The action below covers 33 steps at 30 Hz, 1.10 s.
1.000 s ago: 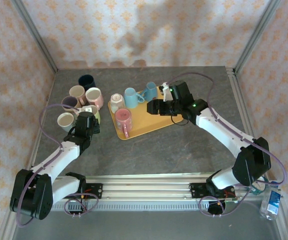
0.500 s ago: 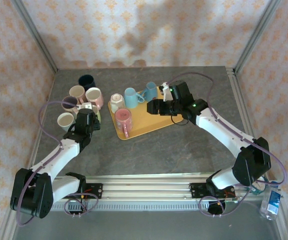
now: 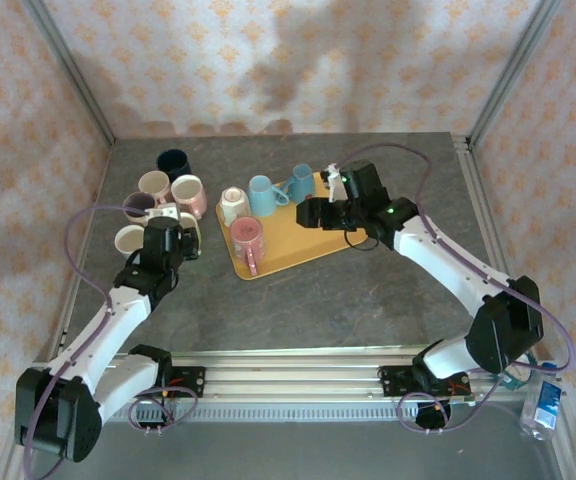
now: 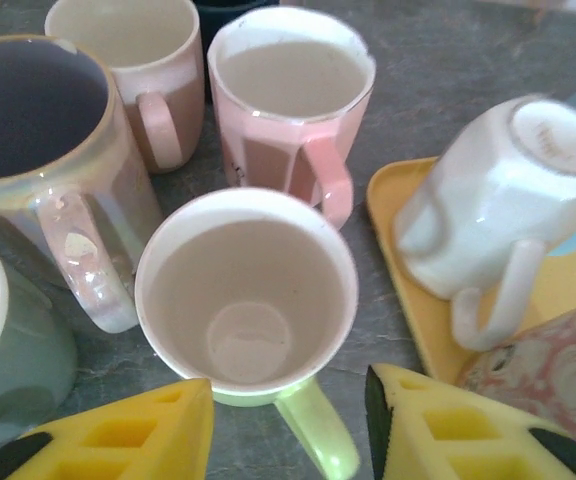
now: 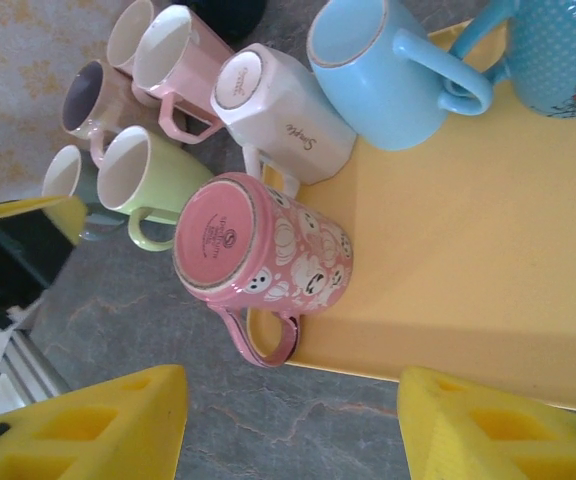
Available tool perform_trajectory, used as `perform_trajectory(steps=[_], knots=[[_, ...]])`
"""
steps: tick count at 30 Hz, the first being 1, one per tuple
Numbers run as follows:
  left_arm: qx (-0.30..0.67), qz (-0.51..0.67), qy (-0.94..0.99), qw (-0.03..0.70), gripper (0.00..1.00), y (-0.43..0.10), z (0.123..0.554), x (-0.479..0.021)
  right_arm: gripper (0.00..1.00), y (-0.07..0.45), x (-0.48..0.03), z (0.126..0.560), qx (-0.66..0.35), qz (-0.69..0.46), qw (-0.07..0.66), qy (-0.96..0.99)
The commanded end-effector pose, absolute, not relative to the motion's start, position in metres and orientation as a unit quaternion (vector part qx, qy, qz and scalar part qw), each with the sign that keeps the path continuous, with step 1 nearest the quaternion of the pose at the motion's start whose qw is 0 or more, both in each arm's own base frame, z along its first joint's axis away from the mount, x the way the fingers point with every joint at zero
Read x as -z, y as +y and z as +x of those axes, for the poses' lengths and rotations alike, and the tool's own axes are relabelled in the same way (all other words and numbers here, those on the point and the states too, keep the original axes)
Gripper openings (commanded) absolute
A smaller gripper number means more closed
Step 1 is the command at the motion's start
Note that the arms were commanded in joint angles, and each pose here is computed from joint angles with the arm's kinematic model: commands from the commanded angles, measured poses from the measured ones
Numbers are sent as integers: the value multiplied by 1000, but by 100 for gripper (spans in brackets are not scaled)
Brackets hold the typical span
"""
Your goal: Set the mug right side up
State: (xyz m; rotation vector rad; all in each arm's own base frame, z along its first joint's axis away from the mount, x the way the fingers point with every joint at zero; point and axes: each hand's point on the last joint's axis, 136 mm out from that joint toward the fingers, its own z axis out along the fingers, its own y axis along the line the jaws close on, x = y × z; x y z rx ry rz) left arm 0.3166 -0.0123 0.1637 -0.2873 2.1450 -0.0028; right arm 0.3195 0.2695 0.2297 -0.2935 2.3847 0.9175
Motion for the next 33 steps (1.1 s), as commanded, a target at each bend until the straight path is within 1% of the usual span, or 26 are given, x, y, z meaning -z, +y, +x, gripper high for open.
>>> perform_trajectory(steps=[1,7,12,15,18,22,26,33], knots=[[54,-145,871,467,46,-22,312,-190,58,250,-244,321,-309,-105,319,890],[165,-96,863,467,48,-63,312,-221,56,228,-233,328,-257,-54,325,908],[205,-68,844,491,49,-77,306,-244,54,221,-230,327,-246,-25,316,916],[214,-71,844,487,50,-80,304,-247,53,218,-228,323,-243,-23,315,917],[208,-85,856,467,50,-79,301,-244,50,220,-224,318,-242,-41,313,918],[197,-85,873,437,50,-78,295,-240,50,226,-214,308,-233,-66,308,920],[185,-81,888,414,50,-75,282,-236,50,245,-205,296,-232,-95,299,921],[180,-85,912,359,50,-76,266,-220,48,297,-185,280,-242,-133,272,922]])
